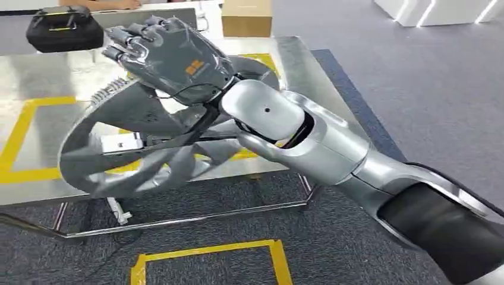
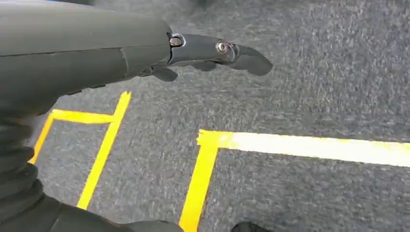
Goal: Take the parts from the cabinet and place them on the table.
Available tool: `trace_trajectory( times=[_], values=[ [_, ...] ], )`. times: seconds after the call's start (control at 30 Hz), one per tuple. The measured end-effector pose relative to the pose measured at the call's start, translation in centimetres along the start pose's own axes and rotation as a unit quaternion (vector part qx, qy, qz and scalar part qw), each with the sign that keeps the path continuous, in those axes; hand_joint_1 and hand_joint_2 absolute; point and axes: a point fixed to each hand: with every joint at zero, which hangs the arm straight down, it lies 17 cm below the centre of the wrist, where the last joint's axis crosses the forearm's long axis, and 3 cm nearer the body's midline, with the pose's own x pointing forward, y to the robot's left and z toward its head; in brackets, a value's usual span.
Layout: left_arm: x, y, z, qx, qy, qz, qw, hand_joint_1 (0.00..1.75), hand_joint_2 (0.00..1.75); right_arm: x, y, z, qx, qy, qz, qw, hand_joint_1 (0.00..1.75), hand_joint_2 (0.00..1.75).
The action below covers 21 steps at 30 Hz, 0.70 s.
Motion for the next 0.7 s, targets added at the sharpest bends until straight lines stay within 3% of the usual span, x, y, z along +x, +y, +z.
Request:
trace_trajectory(
  times=[0.7],
  values=[
    [1.9,-0.1,0.1,-0.005,-0.066,-0.014,0.998,0.00,1.75,-1.1,1.2,1.2,0.011,0.014,0.013,1.000,1.75,1.75]
  ],
)
